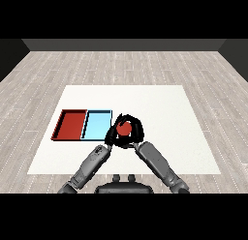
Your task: Pick the red can and put it in the red box
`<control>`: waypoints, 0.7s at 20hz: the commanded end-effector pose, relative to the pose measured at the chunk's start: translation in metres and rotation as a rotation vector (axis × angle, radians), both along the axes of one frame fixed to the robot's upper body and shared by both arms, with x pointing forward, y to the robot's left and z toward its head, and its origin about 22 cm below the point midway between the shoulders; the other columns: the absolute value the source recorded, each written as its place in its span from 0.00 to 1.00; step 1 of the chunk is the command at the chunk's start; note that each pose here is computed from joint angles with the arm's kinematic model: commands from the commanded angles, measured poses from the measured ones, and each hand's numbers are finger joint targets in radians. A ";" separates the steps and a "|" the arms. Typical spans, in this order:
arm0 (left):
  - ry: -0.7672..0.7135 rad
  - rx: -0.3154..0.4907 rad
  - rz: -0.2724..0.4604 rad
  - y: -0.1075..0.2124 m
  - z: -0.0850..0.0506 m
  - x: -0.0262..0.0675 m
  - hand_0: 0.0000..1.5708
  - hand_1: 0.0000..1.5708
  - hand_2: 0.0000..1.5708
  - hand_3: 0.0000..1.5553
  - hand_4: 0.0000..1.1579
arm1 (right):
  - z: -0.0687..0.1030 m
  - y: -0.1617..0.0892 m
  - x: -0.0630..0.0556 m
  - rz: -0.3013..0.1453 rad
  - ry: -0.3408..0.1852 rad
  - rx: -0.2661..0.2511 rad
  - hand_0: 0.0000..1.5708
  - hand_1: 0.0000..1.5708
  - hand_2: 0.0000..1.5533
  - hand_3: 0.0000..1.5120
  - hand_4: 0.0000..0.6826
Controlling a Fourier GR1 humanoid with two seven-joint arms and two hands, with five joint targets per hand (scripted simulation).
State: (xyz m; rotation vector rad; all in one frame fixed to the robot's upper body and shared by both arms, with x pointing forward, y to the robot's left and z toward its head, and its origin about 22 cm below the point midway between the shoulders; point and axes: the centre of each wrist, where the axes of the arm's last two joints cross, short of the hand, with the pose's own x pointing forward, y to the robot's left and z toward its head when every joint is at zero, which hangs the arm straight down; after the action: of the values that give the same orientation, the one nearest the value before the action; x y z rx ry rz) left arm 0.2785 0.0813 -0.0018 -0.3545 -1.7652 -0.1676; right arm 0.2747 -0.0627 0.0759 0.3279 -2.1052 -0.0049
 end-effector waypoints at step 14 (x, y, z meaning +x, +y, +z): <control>0.068 -0.002 0.200 -0.016 -0.005 -0.0099 1.00 1.00 0.99 0.95 0.97 | -0.002 0.002 0.015 0.002 0.020 0.006 0.94 0.94 0.93 0.92 0.95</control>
State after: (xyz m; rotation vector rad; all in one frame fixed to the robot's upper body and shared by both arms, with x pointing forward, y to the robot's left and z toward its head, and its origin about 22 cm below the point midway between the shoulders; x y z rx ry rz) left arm 0.2774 0.0762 -0.0079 -0.1943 -1.7482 -0.0160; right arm 0.2766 -0.0595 0.0757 0.3184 -2.0914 0.0048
